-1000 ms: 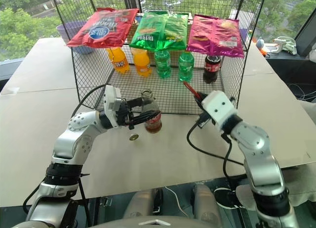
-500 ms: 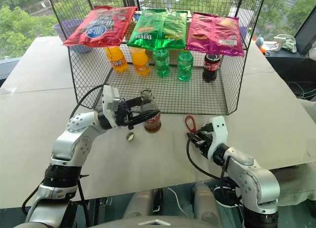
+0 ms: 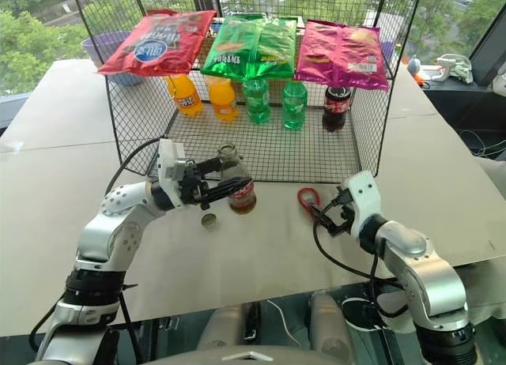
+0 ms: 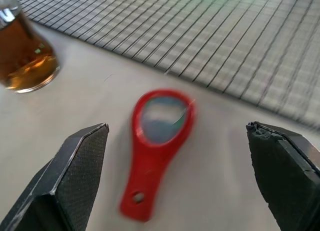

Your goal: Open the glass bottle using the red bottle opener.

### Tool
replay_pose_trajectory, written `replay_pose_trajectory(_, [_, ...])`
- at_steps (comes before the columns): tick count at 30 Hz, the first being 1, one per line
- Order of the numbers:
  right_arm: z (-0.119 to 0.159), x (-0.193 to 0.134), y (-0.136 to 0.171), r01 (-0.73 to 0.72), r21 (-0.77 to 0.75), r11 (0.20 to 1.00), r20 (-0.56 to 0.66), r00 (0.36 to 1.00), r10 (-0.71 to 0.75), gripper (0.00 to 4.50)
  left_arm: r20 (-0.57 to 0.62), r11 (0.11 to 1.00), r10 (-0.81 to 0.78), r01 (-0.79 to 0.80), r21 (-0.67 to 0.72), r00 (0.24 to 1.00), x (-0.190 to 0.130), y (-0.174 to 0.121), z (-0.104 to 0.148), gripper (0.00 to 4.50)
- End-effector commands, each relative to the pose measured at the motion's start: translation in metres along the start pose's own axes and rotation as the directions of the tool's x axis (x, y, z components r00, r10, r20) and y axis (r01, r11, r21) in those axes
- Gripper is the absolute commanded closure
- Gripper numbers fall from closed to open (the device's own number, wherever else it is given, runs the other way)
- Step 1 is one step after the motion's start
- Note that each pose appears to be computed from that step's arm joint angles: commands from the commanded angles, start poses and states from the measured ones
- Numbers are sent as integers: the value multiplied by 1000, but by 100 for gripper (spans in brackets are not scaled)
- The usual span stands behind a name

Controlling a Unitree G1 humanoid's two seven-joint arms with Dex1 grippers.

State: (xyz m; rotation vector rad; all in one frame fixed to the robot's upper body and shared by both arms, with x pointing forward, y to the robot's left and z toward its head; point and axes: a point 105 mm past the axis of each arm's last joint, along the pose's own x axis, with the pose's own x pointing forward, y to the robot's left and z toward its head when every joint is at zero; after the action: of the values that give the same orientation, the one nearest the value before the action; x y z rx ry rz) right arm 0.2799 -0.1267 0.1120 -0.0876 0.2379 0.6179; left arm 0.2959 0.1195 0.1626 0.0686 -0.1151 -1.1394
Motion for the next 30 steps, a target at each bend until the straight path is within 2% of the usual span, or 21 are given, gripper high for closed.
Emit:
replay_pose_trajectory(1, [15, -2, -3, -1, -80, 997, 51, 999, 5, 0, -4, 1000, 1, -1, 21, 1000, -5, -2, 5, 51])
replay_pose_trajectory(2, [15, -2, -4, -2, -86, 996, 54, 999, 6, 0, -5, 1000, 2, -2, 19, 1000, -6, -2, 5, 7])
replay_pose_trajectory(3, [16, -2, -5, -3, -87, 996, 57, 998, 8, 0, -8, 1000, 3, -3, 18, 1000, -7, -2, 4, 2])
replay_pose_trajectory(12, [31, -6, -4, -41, -133, 990, 132, 990, 59, 0, -5, 1000, 14, -14, -12, 1000, -18, -3, 9, 2])
replay_pose_trajectory(17, [28, -16, -6, -54, -119, 991, 124, 990, 69, 0, -29, 997, 43, -45, -69, 999, -35, -5, 7, 2])
replay_pose_trajectory(21, [22, -32, -15, 13, -118, 993, 142, 990, 4, 0, -67, 980, 177, -182, -85, 982, -61, 1, -5, 2])
replay_pose_trajectory(23, [17, -40, -17, 35, -180, 983, 125, 992, -12, 0, -56, 951, 275, -280, -132, 960, -72, 10, -9, 2])
replay_pose_trajectory(27, [-8, -63, -21, 59, -227, 972, 51, 998, -48, 0, -120, 840, 510, -523, -145, 852, -113, 29, -29, 2])
replay_pose_trajectory(30, [-16, -79, -31, 137, -243, 960, 53, 990, -128, 0, -134, 805, 564, -579, -129, 815, -131, 32, -35, 2])
